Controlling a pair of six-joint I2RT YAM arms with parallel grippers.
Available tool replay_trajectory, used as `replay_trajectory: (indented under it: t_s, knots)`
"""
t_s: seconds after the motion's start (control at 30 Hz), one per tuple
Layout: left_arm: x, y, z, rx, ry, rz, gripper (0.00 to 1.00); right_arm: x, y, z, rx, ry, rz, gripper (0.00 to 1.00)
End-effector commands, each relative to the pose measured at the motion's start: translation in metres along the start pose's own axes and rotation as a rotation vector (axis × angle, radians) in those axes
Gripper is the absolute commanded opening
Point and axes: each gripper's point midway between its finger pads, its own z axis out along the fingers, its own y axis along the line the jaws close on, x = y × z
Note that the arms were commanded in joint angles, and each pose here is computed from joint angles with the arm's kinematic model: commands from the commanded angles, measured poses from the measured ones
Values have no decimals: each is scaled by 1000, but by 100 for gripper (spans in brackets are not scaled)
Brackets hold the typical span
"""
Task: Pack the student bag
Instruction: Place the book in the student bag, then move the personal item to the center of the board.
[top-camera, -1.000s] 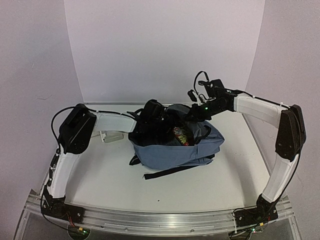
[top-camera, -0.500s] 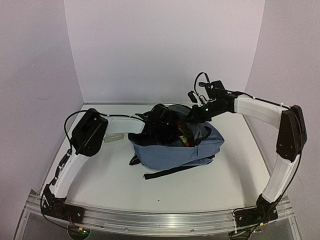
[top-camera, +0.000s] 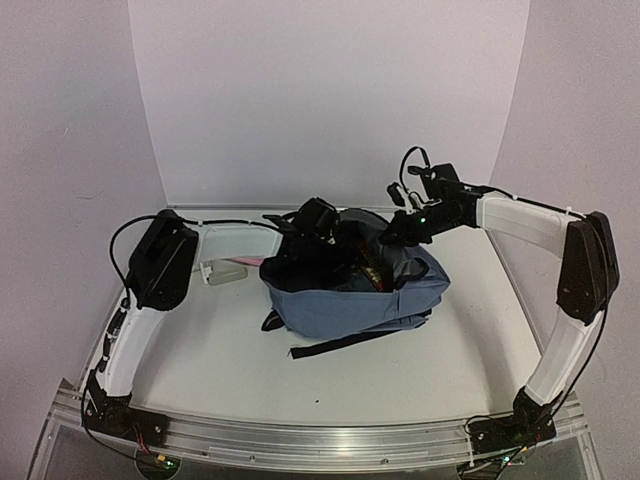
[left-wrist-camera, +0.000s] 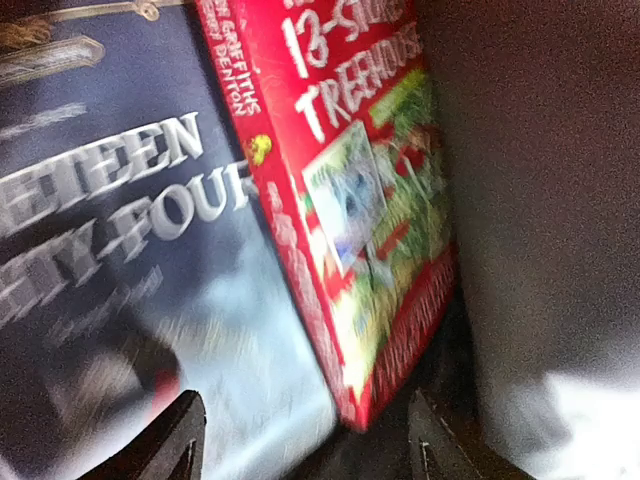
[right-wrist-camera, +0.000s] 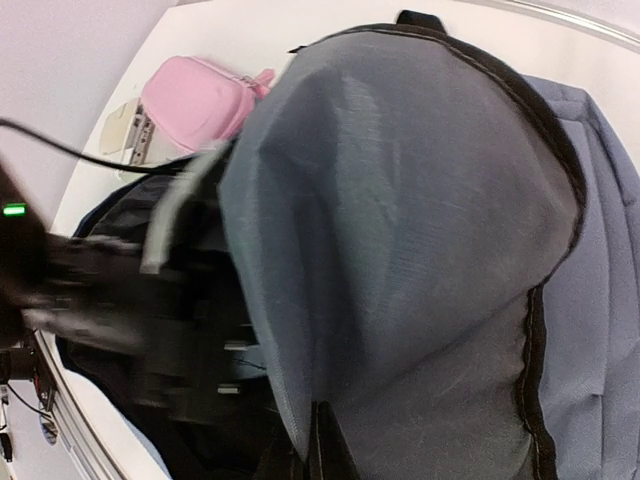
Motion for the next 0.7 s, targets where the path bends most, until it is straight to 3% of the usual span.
replay_trajectory:
  t_s: [0.0,0.13,0.23,0.4,0.67]
  knots:
    - [-22,-74,-99,95,-174,136,76,-16,-26,-25,79,-90,-20,0]
    - [-36,-71,-149,11,-308,136,91,-7,-50,-30,132,-80,-11,0]
    - [-45,-38,-174,-87,-360,84,100,-1,-66,-35,167,-77,-2,0]
    - [-78,42,-222,-280,-454,-49,100,1,-90,-44,220,-80,-8,0]
    - [-159,125,-285,-438,-560,-88,100,6,-127,-61,300,-73,-1,3]
